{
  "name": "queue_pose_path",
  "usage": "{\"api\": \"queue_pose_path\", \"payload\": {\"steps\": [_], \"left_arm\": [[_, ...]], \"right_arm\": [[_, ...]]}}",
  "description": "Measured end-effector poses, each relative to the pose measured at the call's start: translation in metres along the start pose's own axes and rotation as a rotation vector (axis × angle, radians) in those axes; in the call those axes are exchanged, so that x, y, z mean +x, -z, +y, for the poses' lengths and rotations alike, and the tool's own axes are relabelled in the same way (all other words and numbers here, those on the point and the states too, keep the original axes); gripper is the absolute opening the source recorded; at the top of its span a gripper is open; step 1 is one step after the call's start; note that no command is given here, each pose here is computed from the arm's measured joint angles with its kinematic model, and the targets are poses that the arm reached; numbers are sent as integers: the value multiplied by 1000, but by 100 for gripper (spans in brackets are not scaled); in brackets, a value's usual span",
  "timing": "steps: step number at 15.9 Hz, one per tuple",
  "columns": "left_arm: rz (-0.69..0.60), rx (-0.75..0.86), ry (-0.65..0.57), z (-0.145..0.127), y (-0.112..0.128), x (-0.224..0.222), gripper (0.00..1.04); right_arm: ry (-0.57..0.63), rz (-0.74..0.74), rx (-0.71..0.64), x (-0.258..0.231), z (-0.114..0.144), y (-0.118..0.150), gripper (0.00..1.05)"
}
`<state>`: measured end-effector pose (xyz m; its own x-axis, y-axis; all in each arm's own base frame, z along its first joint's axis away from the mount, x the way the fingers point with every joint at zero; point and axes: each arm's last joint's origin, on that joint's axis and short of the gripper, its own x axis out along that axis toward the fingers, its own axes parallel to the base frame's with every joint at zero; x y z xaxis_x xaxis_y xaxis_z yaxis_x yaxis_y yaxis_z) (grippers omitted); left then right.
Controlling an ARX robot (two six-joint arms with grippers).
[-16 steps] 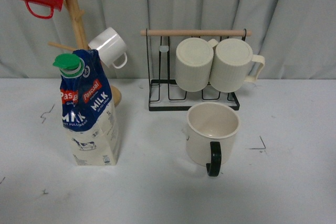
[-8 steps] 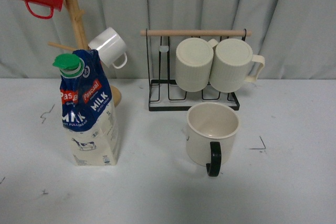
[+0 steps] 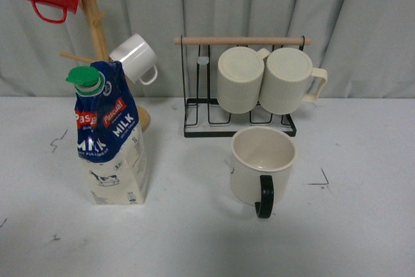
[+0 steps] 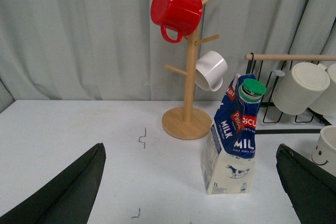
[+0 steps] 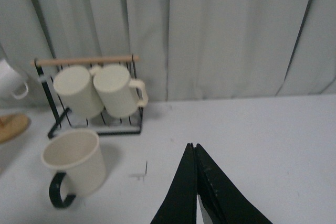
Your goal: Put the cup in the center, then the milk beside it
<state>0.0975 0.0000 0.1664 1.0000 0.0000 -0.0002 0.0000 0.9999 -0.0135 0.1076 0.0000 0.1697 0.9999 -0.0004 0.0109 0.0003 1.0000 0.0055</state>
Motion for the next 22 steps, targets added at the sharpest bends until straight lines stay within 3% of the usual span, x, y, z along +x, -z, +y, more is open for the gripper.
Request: {"api": "queue_pose_path", "payload": {"steps": [1, 2, 5, 6, 9, 10, 11, 12, 14, 15, 22], "left_arm": [[0, 0, 0, 0, 0, 0, 98], [1, 0, 0, 0, 0, 0, 98], [0, 0, 0, 0, 0, 0, 98], [-1, 0, 0, 0, 0, 0, 98], [0, 0, 0, 0, 0, 0, 98], [60, -15, -14, 0, 1, 0, 98], [349, -70, -89, -1, -3, 0, 98], [476, -106, -131, -3, -14, 3, 98], [365, -147, -117, -11, -50, 7, 98], [275, -151, -48, -28, -79, 44, 98], [270, -129, -8, -47, -91, 94, 98]], "right_arm": [[0, 53, 0, -7, 0, 6, 2], [-1, -9, 0, -10, 0, 1, 2], [0, 6, 0, -10, 0, 3, 2], [0, 7, -1, -10, 0, 3, 7], [0, 8, -1, -10, 0, 3, 45], [0, 8, -1, -10, 0, 3, 56], [2, 8, 0, -10, 0, 3, 68], [-1, 7, -2, -10, 0, 3, 79], [-1, 8, -2, -10, 0, 3, 100], [0, 7, -3, -10, 0, 3, 98], [0, 7, -3, -10, 0, 3, 98]]}}
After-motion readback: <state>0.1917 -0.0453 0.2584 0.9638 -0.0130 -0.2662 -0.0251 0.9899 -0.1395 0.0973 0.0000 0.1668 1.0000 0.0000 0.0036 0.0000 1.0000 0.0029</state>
